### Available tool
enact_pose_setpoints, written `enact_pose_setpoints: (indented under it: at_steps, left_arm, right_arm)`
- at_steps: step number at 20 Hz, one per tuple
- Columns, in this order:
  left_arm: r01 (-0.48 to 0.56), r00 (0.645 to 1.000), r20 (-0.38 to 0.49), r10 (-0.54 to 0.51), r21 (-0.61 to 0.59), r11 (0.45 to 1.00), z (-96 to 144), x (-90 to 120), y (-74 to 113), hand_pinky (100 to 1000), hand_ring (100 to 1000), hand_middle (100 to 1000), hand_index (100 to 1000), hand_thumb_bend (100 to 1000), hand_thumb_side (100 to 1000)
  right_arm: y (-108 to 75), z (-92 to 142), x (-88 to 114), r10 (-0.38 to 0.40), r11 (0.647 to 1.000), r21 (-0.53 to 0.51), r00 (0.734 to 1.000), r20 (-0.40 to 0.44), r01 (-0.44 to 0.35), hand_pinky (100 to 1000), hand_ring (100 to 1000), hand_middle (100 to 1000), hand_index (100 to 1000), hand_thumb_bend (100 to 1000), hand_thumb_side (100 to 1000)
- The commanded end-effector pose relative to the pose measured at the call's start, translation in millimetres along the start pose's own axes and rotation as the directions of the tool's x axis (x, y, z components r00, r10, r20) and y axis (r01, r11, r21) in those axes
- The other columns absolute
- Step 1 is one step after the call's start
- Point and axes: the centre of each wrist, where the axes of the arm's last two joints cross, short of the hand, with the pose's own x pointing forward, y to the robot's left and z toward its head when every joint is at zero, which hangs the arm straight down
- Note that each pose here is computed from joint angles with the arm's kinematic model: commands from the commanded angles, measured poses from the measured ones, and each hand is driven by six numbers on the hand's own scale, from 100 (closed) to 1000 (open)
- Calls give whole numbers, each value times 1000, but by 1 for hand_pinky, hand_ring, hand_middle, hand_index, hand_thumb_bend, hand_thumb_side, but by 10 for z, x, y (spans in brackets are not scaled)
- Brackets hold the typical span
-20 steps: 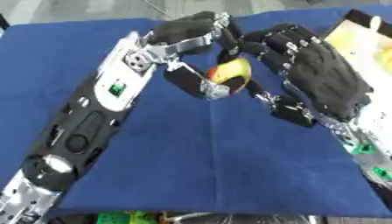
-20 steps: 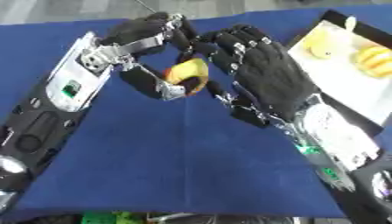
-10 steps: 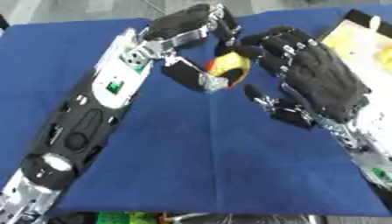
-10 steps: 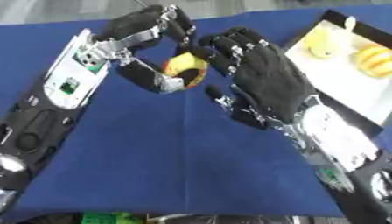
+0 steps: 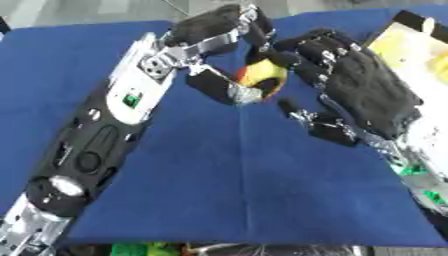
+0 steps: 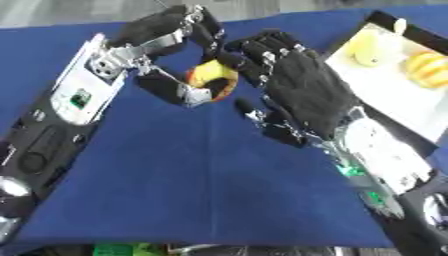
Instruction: Pick up the objects with one hand, pass them to the other hand, and then place them into the box on the other side of the table.
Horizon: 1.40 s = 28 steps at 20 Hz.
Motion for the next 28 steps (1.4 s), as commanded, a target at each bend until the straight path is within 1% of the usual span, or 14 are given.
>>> enact_pose_setpoints:
  at_steps: [1,9,10,11,13,14,15,17,18,19,22,23,25,28]
  left_arm:
    - [20,999,31,-20,1,1000,-85,45,92,564,339,310,372,100,254]
    - [7,999,39,-7,3,1000,-129,65,72,563,338,309,372,100,255]
    - [5,999,39,-5,2,1000,-132,67,70,562,338,309,372,100,255]
    - [2,999,39,-2,2,1000,-135,68,67,562,338,309,371,100,255]
    - [-1,999,40,1,2,1000,-139,70,67,562,338,309,371,100,255]
    - [-3,999,41,3,2,1000,-142,72,67,562,338,309,371,100,255]
    - [-5,999,42,5,2,1000,-146,74,68,562,338,309,371,100,255]
    - [-10,999,46,10,0,1000,-158,81,65,562,338,309,372,100,255]
    - [-12,999,48,12,-2,1000,-163,84,63,563,339,310,372,100,255]
    - [-14,999,49,15,-4,1000,-167,87,61,563,339,310,372,100,255]
    - [-23,998,53,23,-12,1000,-179,93,52,563,339,311,373,100,254]
    - [-25,998,54,26,-15,1000,-182,95,51,564,341,312,375,100,253]
    - [-27,998,57,29,-26,999,-186,99,46,572,350,321,384,100,251]
    - [-27,998,61,30,-58,998,-183,94,33,586,369,342,411,100,249]
  right_arm:
    - [-72,-33,-9,22,999,-27,1000,20,-21,816,781,792,855,318,100]
    - [-72,-37,-3,9,998,-57,1000,22,-8,796,763,774,791,339,100]
    - [-72,-38,-2,7,998,-64,1000,22,-6,782,748,757,744,355,100]
    - [-73,-39,-3,5,997,-75,1000,22,-3,776,741,750,722,334,100]
    - [-74,-39,-4,1,995,-99,1000,21,1,762,725,731,686,355,100]
    - [-73,-39,-4,-1,994,-111,1000,20,4,754,716,714,640,349,100]
    - [-73,-38,-4,-5,992,-122,1000,20,7,749,711,705,626,341,100]
    - [-71,-36,-3,-13,989,-146,1000,18,16,731,691,676,564,300,100]
    - [-70,-35,-4,-18,987,-157,1000,18,20,729,688,672,554,256,100]
    - [-70,-34,-4,-22,986,-166,1000,17,24,729,688,672,554,256,100]
    - [-69,-29,-9,-26,983,-184,1000,14,28,722,682,662,523,151,100]
    - [-69,-27,-9,-27,982,-188,1000,13,29,720,681,659,494,112,100]
    - [-69,-27,-10,-32,980,-198,999,11,33,718,683,655,426,100,100]
    - [-65,-22,-10,-46,979,-200,999,11,47,718,691,658,371,100,100]
